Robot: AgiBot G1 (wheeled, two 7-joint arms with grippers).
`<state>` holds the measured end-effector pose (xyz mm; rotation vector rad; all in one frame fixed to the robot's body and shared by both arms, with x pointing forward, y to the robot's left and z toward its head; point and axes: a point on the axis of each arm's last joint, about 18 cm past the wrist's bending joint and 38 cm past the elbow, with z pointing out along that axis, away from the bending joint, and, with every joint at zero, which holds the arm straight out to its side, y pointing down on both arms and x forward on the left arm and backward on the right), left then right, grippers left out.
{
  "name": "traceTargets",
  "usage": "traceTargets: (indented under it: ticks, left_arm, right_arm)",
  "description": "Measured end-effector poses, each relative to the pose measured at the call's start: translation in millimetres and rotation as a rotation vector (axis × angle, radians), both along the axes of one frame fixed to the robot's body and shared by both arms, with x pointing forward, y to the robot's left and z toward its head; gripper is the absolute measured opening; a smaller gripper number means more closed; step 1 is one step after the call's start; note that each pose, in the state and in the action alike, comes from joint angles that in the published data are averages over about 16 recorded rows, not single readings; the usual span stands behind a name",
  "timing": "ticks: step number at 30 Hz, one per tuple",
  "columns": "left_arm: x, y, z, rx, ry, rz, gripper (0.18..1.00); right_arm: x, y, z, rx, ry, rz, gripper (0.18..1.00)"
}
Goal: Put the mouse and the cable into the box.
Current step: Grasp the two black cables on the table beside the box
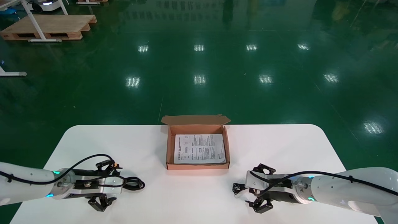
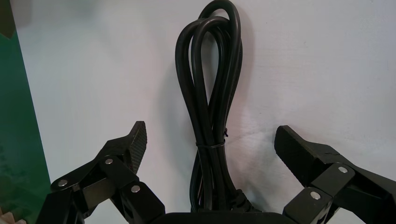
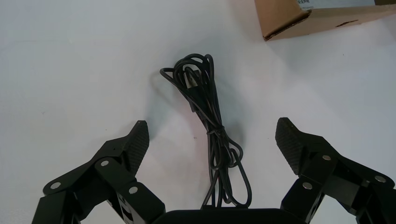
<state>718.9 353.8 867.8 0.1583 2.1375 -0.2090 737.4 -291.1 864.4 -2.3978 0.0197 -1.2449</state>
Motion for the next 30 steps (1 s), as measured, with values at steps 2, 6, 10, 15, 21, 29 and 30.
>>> traceTargets:
  ticks: [2, 6, 10, 15, 21, 29, 30]
  left_arm:
    - [0.0, 0.0, 0.0, 0.000, 0.000, 0.000, 0.992]
    - [-0.1, 0.0, 0.0, 0.000, 0.000, 0.000, 0.977]
    - [-0.1, 0.0, -0.1, -0.001, 0.000, 0.000, 0.950]
    - [-0.1, 0.0, -0.1, -0.001, 0.000, 0.000, 0.889]
    - [-0.1, -0.1, 0.0, -0.001, 0.000, -0.001, 0.783]
    - [-0.1, -0.2, 0.2, 0.000, -0.001, -0.001, 0.609]
    - [-0.1, -0.2, 0.2, 0.000, -0.001, -0.001, 0.583]
  right_arm:
    - [-0.3, 0.1, 0.4, 0.000, -0.001, 0.002, 0.991]
    - [-0.9, 0.4, 0.8, -0.001, -0.003, 0.005, 0.980]
    - [-1.4, 0.7, 1.1, -0.002, -0.004, 0.008, 0.950]
    - [-1.8, 0.9, 1.4, -0.002, -0.005, 0.010, 0.894]
    - [-2.1, 1.1, 1.8, -0.003, -0.006, 0.012, 0.786]
    - [-2.2, 1.3, 2.1, -0.003, -0.007, 0.013, 0.603]
    - [-2.3, 1.3, 2.1, -0.003, -0.007, 0.013, 0.585]
